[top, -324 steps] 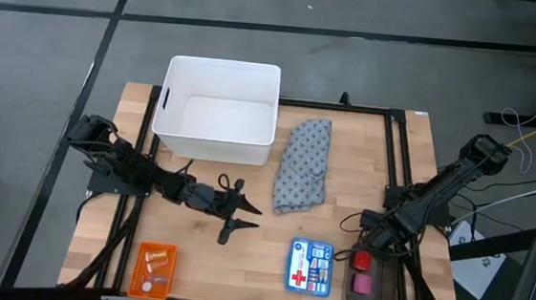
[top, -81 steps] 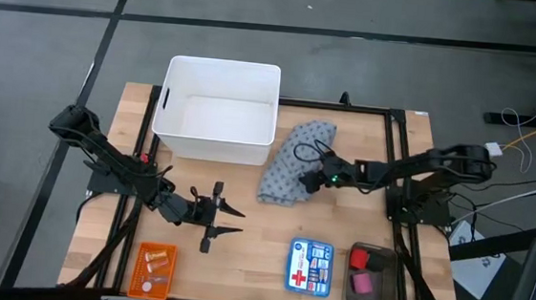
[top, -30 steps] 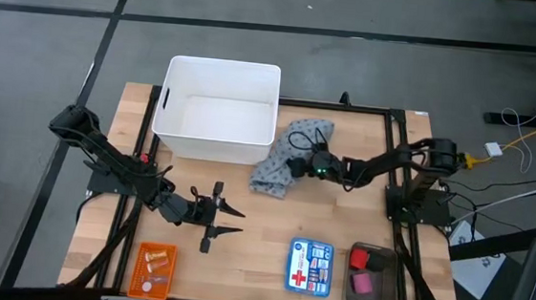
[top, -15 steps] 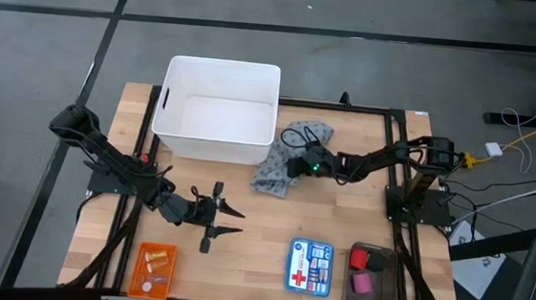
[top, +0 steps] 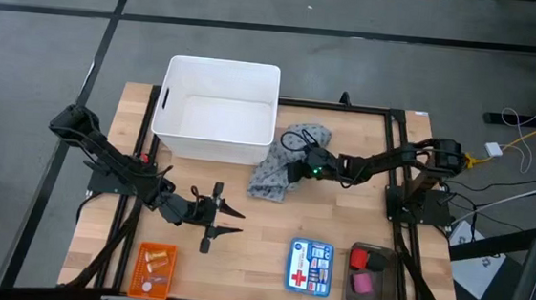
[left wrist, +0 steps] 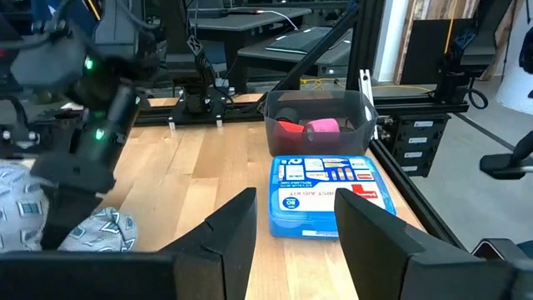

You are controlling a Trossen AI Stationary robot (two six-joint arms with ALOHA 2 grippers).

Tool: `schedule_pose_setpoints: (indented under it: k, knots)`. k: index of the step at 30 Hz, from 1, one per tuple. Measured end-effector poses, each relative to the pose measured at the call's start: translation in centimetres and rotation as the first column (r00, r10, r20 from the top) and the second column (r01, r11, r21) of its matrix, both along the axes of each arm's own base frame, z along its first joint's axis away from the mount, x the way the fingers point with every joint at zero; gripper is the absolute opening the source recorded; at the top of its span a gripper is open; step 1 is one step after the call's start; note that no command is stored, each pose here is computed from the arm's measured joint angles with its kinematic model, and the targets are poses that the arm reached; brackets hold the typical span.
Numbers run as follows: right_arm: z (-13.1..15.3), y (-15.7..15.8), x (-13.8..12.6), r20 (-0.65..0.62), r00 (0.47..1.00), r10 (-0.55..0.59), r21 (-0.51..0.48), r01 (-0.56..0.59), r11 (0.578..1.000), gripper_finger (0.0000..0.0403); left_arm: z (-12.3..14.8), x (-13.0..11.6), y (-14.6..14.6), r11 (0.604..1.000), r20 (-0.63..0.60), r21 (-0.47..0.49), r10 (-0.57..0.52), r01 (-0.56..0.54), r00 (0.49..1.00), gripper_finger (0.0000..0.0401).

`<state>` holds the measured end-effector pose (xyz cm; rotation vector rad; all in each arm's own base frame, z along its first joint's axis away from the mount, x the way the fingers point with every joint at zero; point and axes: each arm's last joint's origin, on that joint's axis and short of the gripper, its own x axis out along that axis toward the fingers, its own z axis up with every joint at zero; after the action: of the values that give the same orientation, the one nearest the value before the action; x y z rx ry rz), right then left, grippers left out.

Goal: Pick & place medical supplies in basket/bin
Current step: Put the patient gown into the white bin

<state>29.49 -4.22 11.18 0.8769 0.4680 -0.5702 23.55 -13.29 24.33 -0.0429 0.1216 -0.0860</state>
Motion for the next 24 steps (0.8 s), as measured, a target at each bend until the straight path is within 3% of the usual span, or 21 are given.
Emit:
schedule_pose_setpoints:
  k: [8,16,24]
  knots:
    - [3.7,1.1,-0.8,0.061,0.998,0.033,-0.038,-0.030,0.999,0.0027,0.0,0.0,0.0,1.000,0.001,0.015,-0.002,0.002,1.000,0.0157]
    - [7.4,2.8,-3.2,0.051,0.999,0.019,-0.098,-0.014,0.995,0.0027,0.0,0.0,0.0,1.000,0.002,0.016,-0.003,0.003,1.000,0.0158]
    - [11.5,3.3,-5.9,0.156,0.988,-0.004,-0.163,0.030,0.986,0.0027,0.1,0.0,-0.1,1.000,0.007,0.013,-0.020,0.020,1.000,0.0155]
